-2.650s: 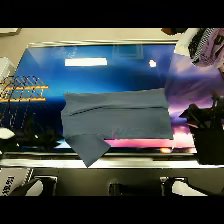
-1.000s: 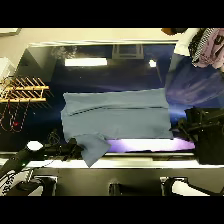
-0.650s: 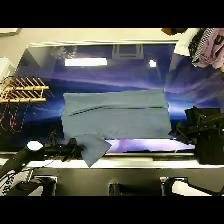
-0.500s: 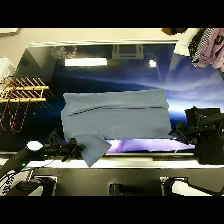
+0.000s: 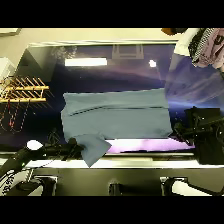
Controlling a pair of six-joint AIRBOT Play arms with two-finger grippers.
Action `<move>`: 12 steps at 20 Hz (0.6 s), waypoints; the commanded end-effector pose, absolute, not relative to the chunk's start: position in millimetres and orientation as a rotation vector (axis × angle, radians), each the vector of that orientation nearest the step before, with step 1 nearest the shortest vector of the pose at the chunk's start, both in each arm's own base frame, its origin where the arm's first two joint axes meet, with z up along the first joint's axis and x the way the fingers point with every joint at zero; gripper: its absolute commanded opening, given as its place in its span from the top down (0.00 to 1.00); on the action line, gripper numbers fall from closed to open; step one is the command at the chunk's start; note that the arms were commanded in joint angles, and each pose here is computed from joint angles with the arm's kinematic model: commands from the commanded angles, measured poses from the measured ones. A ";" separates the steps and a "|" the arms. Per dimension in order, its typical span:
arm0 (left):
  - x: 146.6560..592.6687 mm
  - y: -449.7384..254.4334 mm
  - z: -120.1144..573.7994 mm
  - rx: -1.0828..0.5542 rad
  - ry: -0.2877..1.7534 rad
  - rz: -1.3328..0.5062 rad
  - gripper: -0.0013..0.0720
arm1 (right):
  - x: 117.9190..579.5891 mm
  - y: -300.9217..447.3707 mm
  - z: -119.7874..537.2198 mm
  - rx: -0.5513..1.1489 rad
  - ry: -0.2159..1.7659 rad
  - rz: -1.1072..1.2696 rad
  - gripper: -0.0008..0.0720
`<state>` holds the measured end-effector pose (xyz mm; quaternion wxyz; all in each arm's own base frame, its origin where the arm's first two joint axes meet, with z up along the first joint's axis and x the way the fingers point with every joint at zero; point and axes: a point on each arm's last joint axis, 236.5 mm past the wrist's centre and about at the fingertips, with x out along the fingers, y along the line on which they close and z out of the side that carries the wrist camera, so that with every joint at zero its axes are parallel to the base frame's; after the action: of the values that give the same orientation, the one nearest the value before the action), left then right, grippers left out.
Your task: Fold the clothes and pants, and hang the long-sleeved shirts on hangers.
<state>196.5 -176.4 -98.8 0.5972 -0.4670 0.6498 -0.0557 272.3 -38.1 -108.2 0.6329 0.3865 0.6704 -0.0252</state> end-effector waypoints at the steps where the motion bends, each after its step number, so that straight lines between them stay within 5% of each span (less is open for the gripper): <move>1: 196.6 -166.7 -88.0 -1.024 1.523 -0.170 0.97 | 276.1 -38.0 -102.7 0.889 1.507 -0.063 0.96; 12: 160.3 -92.8 -11.5 -0.727 1.525 -0.126 0.97 | 231.9 -24.7 0.0 0.719 1.420 -0.061 0.96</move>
<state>175.8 -103.4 -26.2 0.6555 -0.3514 0.6659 -0.0590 243.9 -32.4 -22.0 0.6851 0.3380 0.6444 -0.0323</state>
